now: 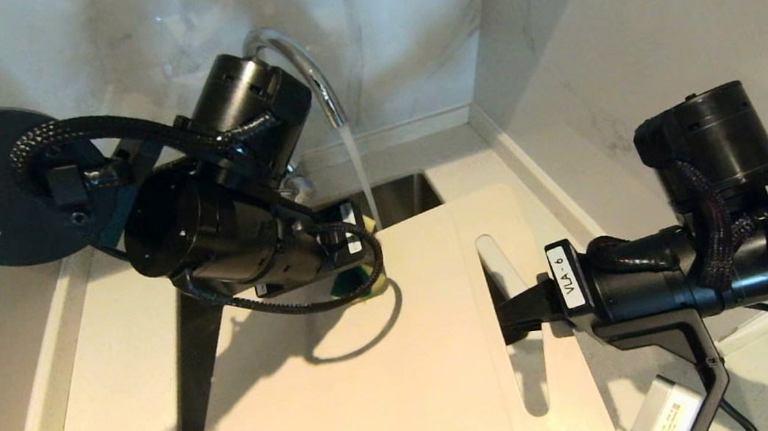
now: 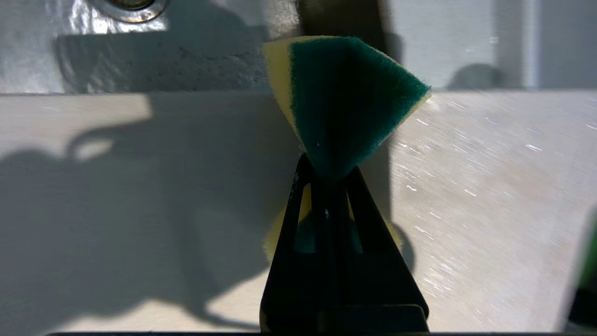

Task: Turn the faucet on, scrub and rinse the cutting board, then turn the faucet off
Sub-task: Scrub the cutting board underwater

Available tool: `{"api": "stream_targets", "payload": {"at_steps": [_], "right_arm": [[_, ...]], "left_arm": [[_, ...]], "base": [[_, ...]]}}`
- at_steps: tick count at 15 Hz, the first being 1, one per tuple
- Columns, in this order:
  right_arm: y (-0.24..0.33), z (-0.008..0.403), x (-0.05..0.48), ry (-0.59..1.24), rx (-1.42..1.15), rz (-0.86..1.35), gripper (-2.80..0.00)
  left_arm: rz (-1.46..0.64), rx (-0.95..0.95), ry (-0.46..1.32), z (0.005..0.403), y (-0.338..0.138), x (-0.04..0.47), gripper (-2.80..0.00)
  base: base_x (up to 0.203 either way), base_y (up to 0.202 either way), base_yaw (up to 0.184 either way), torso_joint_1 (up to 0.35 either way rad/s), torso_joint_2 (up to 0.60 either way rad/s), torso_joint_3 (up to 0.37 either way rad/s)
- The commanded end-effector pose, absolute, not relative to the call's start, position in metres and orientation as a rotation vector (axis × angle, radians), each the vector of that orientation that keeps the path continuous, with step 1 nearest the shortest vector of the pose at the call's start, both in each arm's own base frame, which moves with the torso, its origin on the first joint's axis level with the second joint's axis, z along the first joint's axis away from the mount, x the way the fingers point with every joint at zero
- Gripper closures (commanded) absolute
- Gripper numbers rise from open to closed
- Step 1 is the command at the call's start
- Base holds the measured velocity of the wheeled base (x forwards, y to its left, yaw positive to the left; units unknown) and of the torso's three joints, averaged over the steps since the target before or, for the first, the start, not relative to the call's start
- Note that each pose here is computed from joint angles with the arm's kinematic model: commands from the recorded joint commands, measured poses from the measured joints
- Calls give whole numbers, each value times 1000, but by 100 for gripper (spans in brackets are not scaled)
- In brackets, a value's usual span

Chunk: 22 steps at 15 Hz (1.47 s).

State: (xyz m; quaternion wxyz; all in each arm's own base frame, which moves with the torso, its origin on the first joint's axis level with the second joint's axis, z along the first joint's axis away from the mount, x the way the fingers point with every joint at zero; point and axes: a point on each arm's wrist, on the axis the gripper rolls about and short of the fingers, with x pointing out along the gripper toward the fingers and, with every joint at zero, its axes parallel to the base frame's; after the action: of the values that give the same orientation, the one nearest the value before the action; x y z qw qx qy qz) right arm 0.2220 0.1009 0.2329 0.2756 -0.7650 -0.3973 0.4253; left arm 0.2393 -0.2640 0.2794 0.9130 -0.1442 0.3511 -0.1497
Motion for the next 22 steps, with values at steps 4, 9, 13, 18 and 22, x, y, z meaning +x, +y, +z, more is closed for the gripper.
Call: {"api": "stream_targets", "payload": {"at_steps": [4,9,13,18,22], "right_arm": [[101,232,222,-1086,-2060,1141,0],[101,233,224,-1086,-2062,1136,0],[102,232,223,-1086,-2060,1140,0],[101,233,223,-1086,-2062,1136,0],[101,232,224,-1085,-2061,1138,0]], "left_arm": [[-216,-281,814,253,-239,251,0],[-157,-290,861,218,-208,251,0],[-94,-320,858,194,-181,256,0],[-45,-356,874,178,-147,268,0],[-26,-381,886,173,-117,268,0]], "base": [[0,0,0,0,0,0],[0,0,0,0,0,0],[0,0,0,0,0,0],[0,0,0,0,0,0],[0,0,0,0,0,0]]}}
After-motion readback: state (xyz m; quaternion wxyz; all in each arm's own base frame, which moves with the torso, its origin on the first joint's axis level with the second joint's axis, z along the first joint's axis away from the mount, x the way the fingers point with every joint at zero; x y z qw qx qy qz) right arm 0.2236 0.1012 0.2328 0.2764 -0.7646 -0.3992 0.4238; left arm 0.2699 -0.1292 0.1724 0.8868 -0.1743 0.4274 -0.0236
